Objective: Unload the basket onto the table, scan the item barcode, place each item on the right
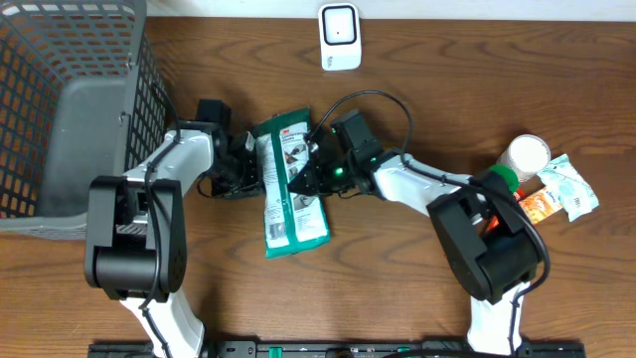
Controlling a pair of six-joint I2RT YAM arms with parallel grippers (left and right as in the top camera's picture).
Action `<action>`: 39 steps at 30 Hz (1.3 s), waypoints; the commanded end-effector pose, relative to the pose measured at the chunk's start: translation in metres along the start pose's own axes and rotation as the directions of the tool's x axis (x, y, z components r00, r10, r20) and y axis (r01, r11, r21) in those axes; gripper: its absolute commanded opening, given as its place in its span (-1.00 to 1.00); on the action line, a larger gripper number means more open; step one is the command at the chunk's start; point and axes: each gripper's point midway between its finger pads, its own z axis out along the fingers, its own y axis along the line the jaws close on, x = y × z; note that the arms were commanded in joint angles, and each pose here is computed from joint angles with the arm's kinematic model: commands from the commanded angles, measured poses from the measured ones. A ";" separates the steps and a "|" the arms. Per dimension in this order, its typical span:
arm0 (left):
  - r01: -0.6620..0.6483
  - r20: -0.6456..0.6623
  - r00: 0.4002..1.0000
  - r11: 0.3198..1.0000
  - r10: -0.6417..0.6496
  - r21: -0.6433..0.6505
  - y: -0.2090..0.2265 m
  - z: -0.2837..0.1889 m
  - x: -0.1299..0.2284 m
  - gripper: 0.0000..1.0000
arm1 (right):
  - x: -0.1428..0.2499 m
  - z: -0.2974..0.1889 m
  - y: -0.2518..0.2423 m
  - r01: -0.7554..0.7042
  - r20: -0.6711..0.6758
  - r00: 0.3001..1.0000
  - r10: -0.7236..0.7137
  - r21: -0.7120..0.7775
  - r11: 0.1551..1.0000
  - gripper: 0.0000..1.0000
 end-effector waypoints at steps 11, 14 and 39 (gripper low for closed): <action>0.126 0.385 0.922 0.976 -0.048 -0.179 0.028 -0.094 -0.039 -0.56 | -0.036 -0.128 0.077 0.317 0.254 0.885 -0.391 0.287 0.904 -0.98; 0.149 0.494 0.868 0.978 -0.057 -0.149 0.026 -0.134 -0.044 -0.55 | -0.040 -0.172 0.093 0.368 0.292 0.798 -0.528 0.457 0.810 -0.98; 0.368 0.656 0.712 0.929 -0.250 -0.046 0.078 -0.215 -0.029 0.06 | -0.119 -0.329 0.244 0.374 -0.025 0.517 -0.855 0.906 0.199 -0.98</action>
